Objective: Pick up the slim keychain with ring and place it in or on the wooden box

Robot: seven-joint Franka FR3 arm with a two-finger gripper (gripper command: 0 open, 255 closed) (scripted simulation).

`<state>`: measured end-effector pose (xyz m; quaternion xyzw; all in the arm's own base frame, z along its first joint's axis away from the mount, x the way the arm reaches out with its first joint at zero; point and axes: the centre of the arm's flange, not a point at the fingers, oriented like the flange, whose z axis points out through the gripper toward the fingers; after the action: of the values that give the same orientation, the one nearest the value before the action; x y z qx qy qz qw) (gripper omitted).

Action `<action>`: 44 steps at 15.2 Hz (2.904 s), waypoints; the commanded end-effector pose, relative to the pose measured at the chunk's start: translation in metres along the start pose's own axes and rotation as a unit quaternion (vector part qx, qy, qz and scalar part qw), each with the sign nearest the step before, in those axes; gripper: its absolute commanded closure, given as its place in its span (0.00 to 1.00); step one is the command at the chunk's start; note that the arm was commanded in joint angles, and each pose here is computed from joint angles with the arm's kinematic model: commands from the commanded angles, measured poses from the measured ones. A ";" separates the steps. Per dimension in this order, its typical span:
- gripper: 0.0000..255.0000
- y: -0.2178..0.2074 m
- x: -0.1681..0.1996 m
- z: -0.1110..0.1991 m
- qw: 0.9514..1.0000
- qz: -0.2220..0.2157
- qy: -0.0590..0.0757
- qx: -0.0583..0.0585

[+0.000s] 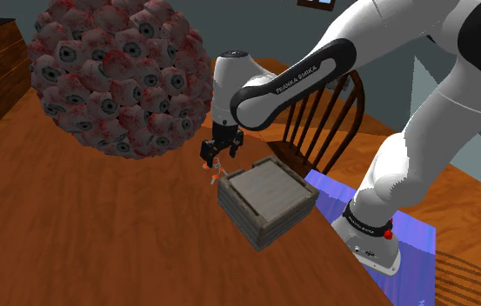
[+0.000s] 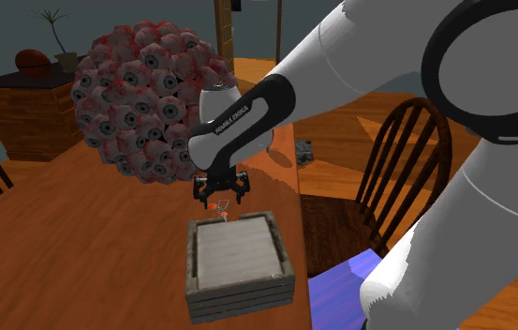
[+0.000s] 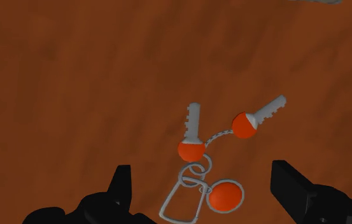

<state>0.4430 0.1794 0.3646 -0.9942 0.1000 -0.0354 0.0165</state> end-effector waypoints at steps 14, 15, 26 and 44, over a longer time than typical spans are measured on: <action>1.00 0.000 0.000 0.030 1.000 0.000 0.000 0.000; 1.00 0.000 0.000 0.030 1.000 0.000 0.000 0.000; 1.00 -0.001 0.001 0.009 1.000 0.000 0.000 0.000; 1.00 -0.005 0.008 -0.085 1.000 0.000 0.000 0.000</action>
<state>0.4452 0.1819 0.4450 -0.9942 0.1003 -0.0361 0.0168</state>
